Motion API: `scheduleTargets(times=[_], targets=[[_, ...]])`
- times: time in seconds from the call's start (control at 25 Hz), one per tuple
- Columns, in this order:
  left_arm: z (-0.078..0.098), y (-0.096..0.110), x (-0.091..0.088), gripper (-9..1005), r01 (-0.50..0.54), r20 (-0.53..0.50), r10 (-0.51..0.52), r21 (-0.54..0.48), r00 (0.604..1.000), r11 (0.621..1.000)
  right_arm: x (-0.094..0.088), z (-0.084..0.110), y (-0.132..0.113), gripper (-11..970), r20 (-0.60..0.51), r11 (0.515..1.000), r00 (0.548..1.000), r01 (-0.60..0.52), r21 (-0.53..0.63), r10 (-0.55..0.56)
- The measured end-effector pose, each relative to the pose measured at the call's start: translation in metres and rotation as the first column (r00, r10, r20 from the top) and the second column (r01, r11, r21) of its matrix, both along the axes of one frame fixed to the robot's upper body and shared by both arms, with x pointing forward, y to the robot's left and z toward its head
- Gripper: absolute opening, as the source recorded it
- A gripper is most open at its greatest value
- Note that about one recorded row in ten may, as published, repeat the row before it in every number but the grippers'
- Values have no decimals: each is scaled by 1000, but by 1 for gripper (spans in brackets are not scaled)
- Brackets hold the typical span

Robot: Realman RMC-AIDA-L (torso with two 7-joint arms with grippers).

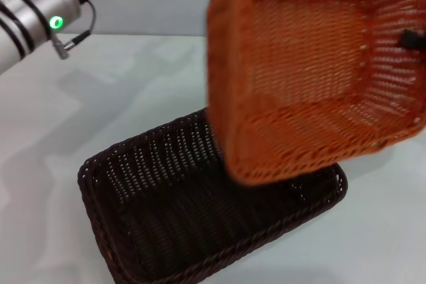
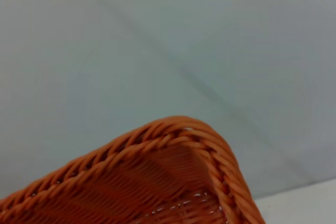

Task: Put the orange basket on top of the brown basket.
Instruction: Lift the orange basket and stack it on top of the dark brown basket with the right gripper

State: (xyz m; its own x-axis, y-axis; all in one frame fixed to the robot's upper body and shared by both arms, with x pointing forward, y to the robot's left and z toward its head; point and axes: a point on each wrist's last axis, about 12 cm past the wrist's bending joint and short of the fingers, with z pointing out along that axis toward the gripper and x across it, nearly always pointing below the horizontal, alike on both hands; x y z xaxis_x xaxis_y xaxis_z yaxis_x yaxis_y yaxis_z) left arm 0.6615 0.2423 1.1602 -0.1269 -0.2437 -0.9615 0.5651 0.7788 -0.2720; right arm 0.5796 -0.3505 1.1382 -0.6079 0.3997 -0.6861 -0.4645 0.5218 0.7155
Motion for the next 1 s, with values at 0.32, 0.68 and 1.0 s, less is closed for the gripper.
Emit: scheduleTargets(times=[0.32,0.68,1.0], targets=[[-7,9,-4,843,-30,-19,30,-22,999,999,12,3,63,179,-73,960,959,-277,-42,274],[-13,3,-5,843,-18,-42,17,-25,999,1000,22,-6,94,187,-159,922,928,-359,-145,336],[-12,-1,-3,843,-13,-42,12,-23,999,1000,20,-11,84,264,-189,934,937,-323,-152,293]])
